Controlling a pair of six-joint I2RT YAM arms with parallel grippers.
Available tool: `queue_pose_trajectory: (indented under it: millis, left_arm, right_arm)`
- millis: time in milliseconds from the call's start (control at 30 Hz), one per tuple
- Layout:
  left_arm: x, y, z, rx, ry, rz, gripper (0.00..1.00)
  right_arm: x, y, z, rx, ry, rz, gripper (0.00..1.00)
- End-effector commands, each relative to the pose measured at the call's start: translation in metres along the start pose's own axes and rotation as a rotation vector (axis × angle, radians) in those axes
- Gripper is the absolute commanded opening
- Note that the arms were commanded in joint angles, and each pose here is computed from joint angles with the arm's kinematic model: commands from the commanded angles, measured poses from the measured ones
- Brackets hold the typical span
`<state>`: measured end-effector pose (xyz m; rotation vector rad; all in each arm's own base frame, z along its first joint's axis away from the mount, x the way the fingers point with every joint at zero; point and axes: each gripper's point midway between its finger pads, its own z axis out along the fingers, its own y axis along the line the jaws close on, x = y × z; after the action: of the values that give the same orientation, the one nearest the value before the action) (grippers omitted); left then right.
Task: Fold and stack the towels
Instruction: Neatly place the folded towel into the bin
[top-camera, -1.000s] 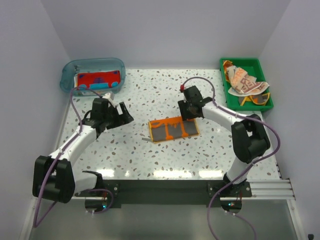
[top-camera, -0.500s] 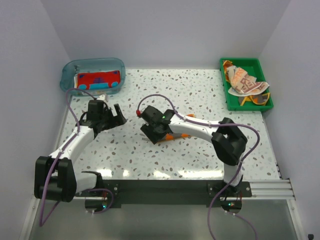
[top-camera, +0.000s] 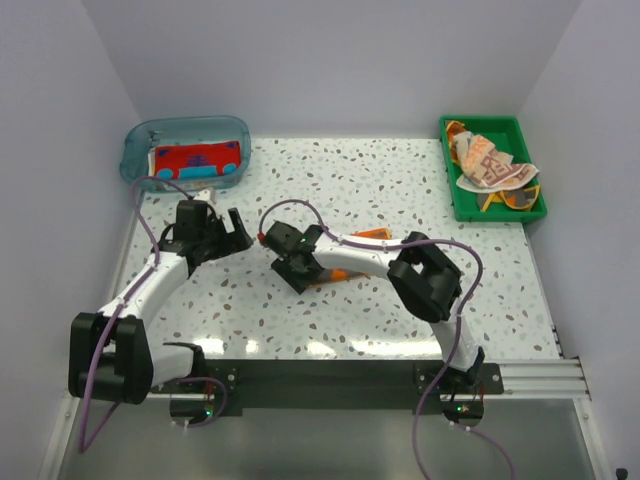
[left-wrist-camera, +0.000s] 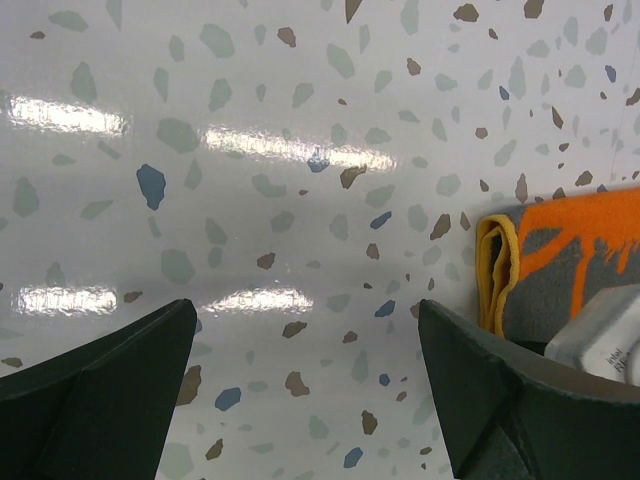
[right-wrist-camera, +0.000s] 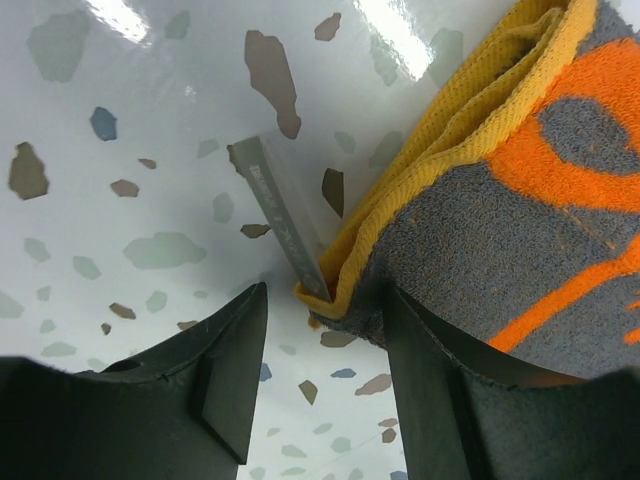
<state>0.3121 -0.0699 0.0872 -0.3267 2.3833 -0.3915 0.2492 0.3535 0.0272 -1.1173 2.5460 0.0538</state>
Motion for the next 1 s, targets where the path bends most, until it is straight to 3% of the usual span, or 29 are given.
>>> queue_pose_trajectory:
  millis: [0,167,267,367,400,467,500,700,967]
  left_arm:
    - [-0.008,0.002,-0.004,-0.002,-0.040,0.022,0.99]
    - [-0.008,0.001,-0.004,0.001,-0.040,0.020,0.98]
    - [-0.007,0.000,-0.003,0.013,-0.035,0.021,0.98]
    - [-0.005,-0.004,-0.001,0.038,-0.028,0.017,0.98]
    - [-0.002,-0.006,0.000,0.051,-0.016,0.018,0.98]
    - [-0.001,-0.008,0.002,0.062,-0.008,0.015,0.99]
    - [0.000,-0.009,0.002,0.065,-0.002,0.007,0.99]
    - [0.012,-0.036,0.005,0.206,0.070,-0.071,1.00]
    - [0.025,-0.088,0.015,0.356,0.175,-0.146,1.00]
  right_arm:
    - [0.005,-0.007,0.005,0.057,0.026,-0.019,0.53]
    - [0.027,-0.016,0.021,0.111,0.093,-0.039,0.52]
    - [0.042,-0.020,0.030,0.131,0.137,-0.057,0.46]
    - [0.053,-0.024,0.036,0.156,0.166,-0.075,0.31]
    - [0.058,-0.025,0.039,0.157,0.178,-0.084,0.21]
    - [0.060,-0.024,0.041,0.151,0.180,-0.091,0.11]
    - [0.059,-0.022,0.039,0.136,0.173,-0.091,0.00]
    - [0.022,0.004,0.011,-0.083,-0.011,0.026,0.00]
    - [-0.021,-0.005,-0.041,-0.274,-0.227,0.183,0.00]
